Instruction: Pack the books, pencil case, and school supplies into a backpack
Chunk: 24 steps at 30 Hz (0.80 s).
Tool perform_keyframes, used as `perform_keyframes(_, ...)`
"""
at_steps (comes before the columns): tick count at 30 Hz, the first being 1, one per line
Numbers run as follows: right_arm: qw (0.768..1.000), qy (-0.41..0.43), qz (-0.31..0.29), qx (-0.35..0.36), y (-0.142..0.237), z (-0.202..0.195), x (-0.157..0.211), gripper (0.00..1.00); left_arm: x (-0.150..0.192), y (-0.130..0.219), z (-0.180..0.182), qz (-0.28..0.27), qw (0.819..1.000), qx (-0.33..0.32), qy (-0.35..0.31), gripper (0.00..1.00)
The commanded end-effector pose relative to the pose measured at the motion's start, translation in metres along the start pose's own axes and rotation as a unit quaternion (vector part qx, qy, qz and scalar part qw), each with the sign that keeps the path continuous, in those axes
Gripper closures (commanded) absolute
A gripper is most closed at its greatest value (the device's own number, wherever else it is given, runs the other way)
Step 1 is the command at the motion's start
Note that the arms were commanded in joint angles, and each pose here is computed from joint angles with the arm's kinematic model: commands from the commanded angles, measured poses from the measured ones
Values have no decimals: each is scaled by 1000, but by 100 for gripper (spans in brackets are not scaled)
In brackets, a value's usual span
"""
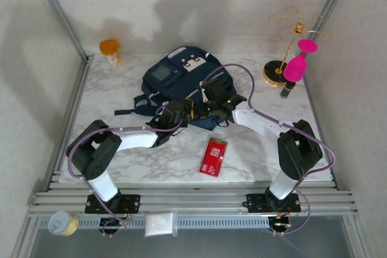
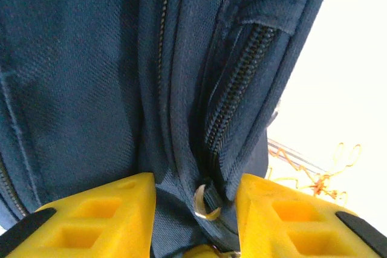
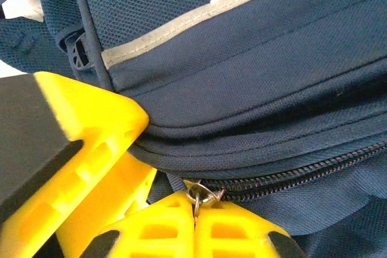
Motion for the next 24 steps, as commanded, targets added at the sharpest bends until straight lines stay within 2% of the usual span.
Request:
perform_keyframes(1,999,12,-30,-30,5,12,-7,100,13,11,-7,24,999,20,11,58)
perform_keyframes(3,999,13,-32,-31,5,12,-8,100,10,-1,-10,25,1000,3,2,58)
perform_keyframes(7,998,10,-37,-40,4,13,-10,100,17,-19,-9,47,999,16,21,71)
perform_keyframes(9,999,9,-36,-40,4,13,-9,100,16,-25,-5,42,999,9,22,74)
perform_keyframes(15,1000,13,-25,-13,4,7,-5,100,-7,-21,-4,-21,1000,3,3,100)
perform_keyframes(20,999,10,-15,42,13,-8,-6,100,-35,1,-3,-59,998,-17,-31,100)
perform_keyframes(22,996,14,-7,83,19,-15,-6,100,-52,12,-2,-87,992,-62,-64,100)
perform_keyframes(24,996,20,4,83,22,-15,-4,100,-75,26,-4,-115,984,-92,-99,100)
Point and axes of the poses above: each hand's point on the last joint's axis, 136 mm out from that joint toward the fingers, its own y axis back along the fingers, its own z axis along the line the jaws close on, x = y × z, the point moved 8 cm from there along y, back along the fingers, and after that the axes turned 4 degrees about y, right-handed, at the moved point
